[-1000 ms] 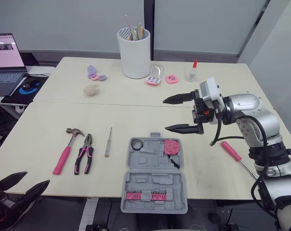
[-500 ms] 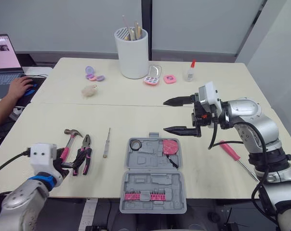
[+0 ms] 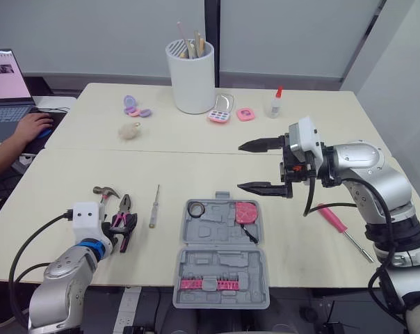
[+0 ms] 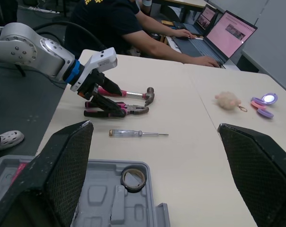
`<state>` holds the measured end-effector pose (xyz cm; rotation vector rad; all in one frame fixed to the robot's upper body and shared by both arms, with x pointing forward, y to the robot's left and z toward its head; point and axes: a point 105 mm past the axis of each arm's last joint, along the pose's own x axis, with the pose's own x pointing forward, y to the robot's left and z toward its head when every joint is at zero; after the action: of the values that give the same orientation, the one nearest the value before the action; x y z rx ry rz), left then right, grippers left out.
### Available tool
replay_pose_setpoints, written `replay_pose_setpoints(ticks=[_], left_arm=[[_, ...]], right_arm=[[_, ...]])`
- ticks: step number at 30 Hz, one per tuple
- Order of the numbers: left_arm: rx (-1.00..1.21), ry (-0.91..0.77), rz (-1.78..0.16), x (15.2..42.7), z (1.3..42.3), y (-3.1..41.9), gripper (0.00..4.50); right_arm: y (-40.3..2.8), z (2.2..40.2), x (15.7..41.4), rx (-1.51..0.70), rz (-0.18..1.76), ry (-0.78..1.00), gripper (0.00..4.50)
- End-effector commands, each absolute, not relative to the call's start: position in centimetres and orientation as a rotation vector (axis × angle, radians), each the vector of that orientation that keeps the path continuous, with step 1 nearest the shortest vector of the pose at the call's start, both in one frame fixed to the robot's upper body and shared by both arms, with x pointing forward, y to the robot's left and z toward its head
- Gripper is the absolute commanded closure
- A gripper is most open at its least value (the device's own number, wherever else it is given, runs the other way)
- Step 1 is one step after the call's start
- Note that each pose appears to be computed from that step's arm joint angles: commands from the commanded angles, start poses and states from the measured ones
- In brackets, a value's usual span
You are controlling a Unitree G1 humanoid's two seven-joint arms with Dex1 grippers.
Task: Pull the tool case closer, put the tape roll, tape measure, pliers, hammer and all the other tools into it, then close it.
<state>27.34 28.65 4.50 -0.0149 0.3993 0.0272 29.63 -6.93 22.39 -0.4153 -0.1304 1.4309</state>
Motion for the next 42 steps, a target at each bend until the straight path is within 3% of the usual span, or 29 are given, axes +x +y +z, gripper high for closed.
replay_pose_setpoints(ticks=[1, 23, 26, 30, 31, 42], left_arm=[[-0.002, 0.396, 0.054, 27.5, 4.6, 29.0, 0.00], [-0.018, 0.491, 0.064, 27.8, 2.2, 28.3, 0.00], [-0.017, 0.498, 0.067, 27.8, 2.0, 28.3, 0.59], [-0.020, 0.498, 0.079, 27.9, 2.0, 28.5, 1.82], [-0.019, 0.499, 0.083, 27.9, 2.0, 28.6, 1.95], [0.055, 0.444, 0.035, 27.6, 5.0, 29.9, 1.94]], right_arm=[[-7.2, 23.8, 29.2, -0.428, 1.422, -0.186, 0.03], [-7.0, 23.6, 29.1, -0.431, 1.421, -0.182, 0.03], [-7.1, 23.6, 29.0, -0.431, 1.419, -0.181, 0.00], [-7.1, 23.5, 29.0, -0.431, 1.417, -0.180, 0.00], [-7.1, 23.5, 29.0, -0.431, 1.416, -0.179, 0.00], [-7.5, 22.9, 29.2, -0.436, 1.409, -0.158, 0.00]])
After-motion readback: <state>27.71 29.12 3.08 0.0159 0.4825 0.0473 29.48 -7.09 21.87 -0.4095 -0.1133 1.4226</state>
